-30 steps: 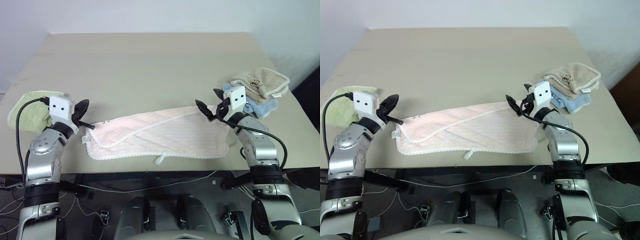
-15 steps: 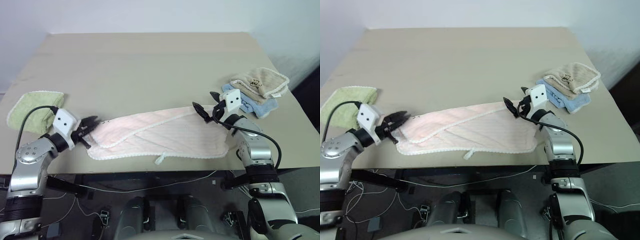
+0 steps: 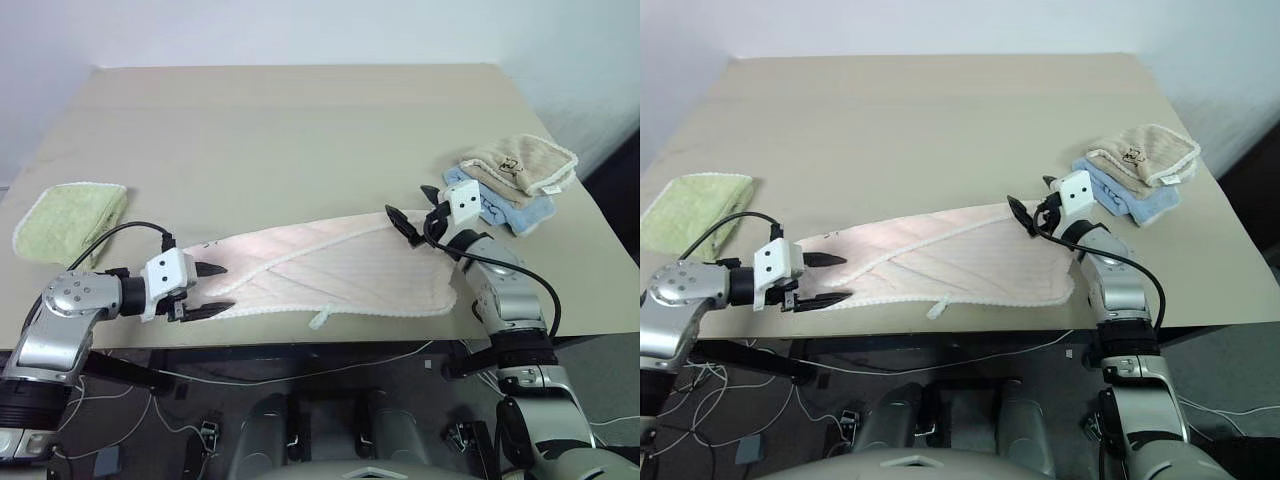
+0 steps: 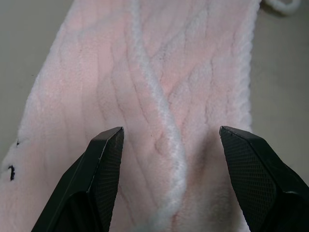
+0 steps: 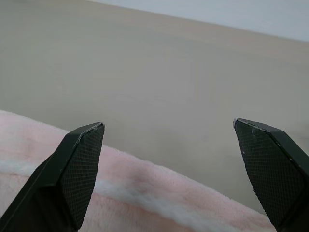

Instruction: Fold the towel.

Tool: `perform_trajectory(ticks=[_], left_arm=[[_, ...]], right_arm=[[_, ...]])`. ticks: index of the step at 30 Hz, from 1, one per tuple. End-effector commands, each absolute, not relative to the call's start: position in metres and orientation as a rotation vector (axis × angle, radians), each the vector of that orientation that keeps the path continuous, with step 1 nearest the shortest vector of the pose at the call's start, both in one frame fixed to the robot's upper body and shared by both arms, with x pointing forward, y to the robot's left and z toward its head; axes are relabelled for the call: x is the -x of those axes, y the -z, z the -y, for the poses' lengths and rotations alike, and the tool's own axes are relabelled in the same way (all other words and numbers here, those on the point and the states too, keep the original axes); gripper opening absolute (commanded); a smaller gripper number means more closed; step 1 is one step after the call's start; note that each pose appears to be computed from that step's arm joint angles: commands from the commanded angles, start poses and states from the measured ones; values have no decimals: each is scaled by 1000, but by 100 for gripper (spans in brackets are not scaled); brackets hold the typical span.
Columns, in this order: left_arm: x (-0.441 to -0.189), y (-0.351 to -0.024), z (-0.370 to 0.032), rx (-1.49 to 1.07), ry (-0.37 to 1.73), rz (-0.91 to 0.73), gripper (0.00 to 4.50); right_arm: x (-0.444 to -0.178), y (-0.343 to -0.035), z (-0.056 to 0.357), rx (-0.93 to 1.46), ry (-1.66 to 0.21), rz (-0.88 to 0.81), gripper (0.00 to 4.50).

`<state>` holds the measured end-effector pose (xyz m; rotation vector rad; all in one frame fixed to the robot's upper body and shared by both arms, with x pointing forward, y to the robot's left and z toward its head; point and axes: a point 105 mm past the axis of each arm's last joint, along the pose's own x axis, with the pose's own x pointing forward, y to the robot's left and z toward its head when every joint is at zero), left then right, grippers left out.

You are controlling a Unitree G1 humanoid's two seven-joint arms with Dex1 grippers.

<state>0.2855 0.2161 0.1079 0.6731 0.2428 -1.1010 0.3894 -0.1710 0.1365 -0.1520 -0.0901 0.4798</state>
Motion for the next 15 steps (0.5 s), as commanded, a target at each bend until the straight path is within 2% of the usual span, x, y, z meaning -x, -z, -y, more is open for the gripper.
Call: perform_trajectory(ticks=[1, 15], left_arm=[[-294, -111, -221, -798, 1094, -229, 331], [-300, -117, -241, -945, 1058, -229, 331]], right_arm=[[-387, -153, 171, 160, -467, 165, 450], [-387, -153, 170, 157, -464, 167, 450]])
